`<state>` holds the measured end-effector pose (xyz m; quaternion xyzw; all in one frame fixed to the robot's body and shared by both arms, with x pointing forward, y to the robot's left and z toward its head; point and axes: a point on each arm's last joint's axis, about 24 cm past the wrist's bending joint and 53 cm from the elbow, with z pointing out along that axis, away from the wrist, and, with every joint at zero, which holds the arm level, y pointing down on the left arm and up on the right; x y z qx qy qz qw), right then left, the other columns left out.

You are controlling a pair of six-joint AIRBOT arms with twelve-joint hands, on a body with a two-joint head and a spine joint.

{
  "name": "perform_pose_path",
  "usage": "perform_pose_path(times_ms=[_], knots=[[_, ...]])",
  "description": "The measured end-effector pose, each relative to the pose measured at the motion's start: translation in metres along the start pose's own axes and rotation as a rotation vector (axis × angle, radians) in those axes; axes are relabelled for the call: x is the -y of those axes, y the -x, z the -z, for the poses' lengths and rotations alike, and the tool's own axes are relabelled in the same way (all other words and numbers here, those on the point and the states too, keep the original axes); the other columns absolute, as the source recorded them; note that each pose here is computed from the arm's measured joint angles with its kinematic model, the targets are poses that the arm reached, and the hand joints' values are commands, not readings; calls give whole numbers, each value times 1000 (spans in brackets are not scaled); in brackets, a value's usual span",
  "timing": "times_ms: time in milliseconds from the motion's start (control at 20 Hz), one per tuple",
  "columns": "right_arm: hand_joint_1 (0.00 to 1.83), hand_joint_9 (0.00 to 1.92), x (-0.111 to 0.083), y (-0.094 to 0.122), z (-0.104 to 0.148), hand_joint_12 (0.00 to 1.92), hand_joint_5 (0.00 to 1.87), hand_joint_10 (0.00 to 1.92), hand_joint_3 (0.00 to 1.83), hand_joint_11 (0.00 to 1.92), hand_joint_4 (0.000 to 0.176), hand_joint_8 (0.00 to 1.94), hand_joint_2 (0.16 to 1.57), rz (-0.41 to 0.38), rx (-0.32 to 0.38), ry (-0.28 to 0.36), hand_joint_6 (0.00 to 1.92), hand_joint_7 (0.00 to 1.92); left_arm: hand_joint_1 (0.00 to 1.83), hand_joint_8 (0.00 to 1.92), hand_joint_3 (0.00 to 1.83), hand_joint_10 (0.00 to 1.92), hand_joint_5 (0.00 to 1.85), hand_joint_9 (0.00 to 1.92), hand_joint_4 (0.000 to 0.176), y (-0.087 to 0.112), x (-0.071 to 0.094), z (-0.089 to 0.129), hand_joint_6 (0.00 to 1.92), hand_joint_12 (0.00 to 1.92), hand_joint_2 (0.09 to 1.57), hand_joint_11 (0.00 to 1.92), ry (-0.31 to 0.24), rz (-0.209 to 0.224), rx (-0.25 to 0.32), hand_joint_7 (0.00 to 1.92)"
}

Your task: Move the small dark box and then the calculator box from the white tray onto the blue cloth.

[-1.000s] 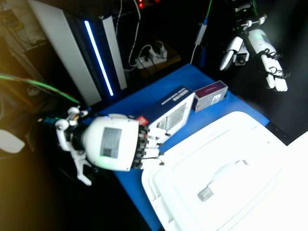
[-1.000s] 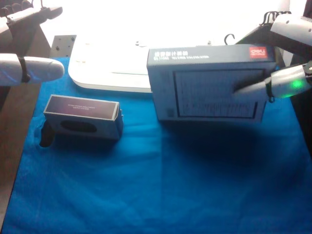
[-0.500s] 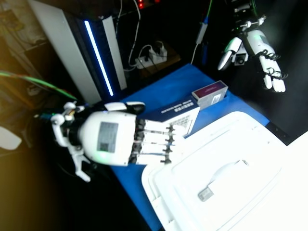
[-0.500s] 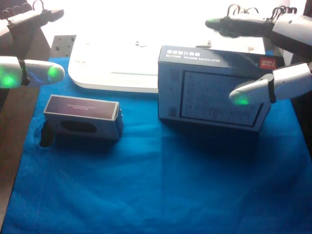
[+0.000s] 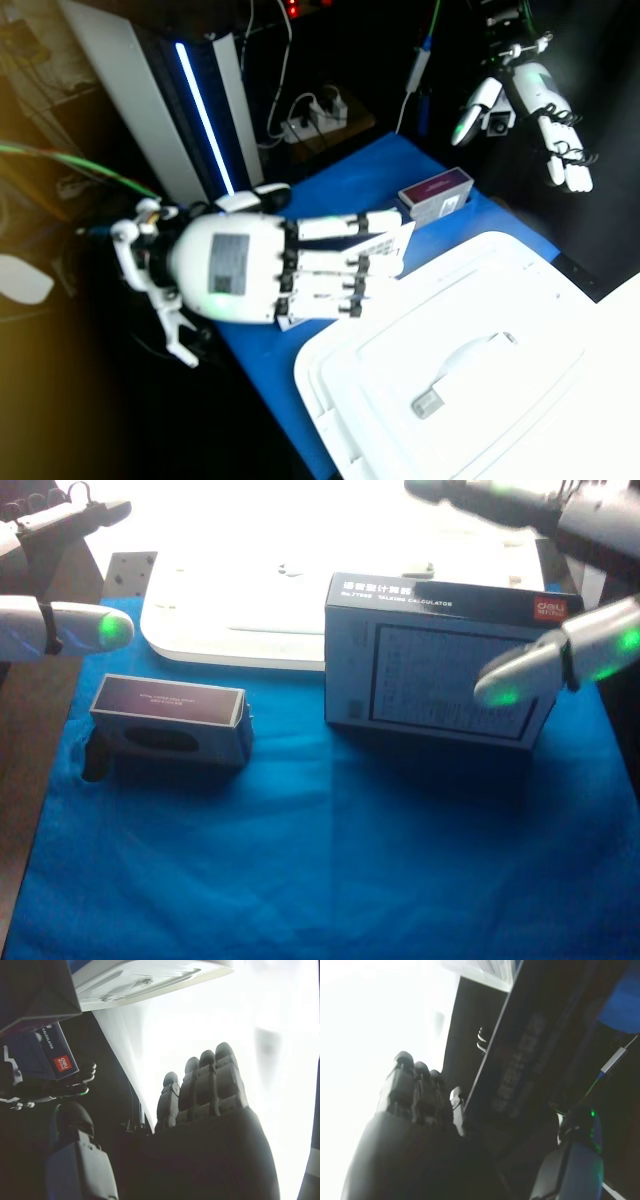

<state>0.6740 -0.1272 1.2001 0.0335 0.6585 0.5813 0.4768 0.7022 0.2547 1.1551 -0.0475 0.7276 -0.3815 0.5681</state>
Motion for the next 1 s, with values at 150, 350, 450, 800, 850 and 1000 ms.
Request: perform_pose_path(times_ms=[150,350,450,800,850,1000], knots=[[645,0,-18,33,3,0,0,0,0,0,176,0,682,55,65,40,0,0,270,0,5,0,0,0,170,6,9,3,0,0,930,0,-32,8,24,0],[647,0,-20,52,2,13,0,0,0,27,176,0,652,77,107,39,0,0,290,0,0,0,0,0,173,16,22,6,0,0,925,0,-82,6,65,0],[658,0,-23,52,2,11,0,0,0,20,176,0,655,82,107,49,0,0,283,0,0,0,0,0,175,15,26,6,0,0,923,0,-91,10,66,0],[667,0,-23,53,2,47,0,0,0,47,176,0,668,86,107,47,0,0,250,0,6,0,0,0,150,19,32,9,0,0,935,0,-111,13,80,0],[678,0,-23,53,2,48,0,0,0,41,176,0,670,86,107,47,0,0,218,0,13,0,0,0,149,20,33,9,0,0,956,0,-117,14,83,0],[719,0,-23,53,2,280,0,0,2,53,176,0,676,84,109,47,0,0,177,0,4,0,0,0,128,20,38,10,0,0,1011,0,-133,21,89,0]])
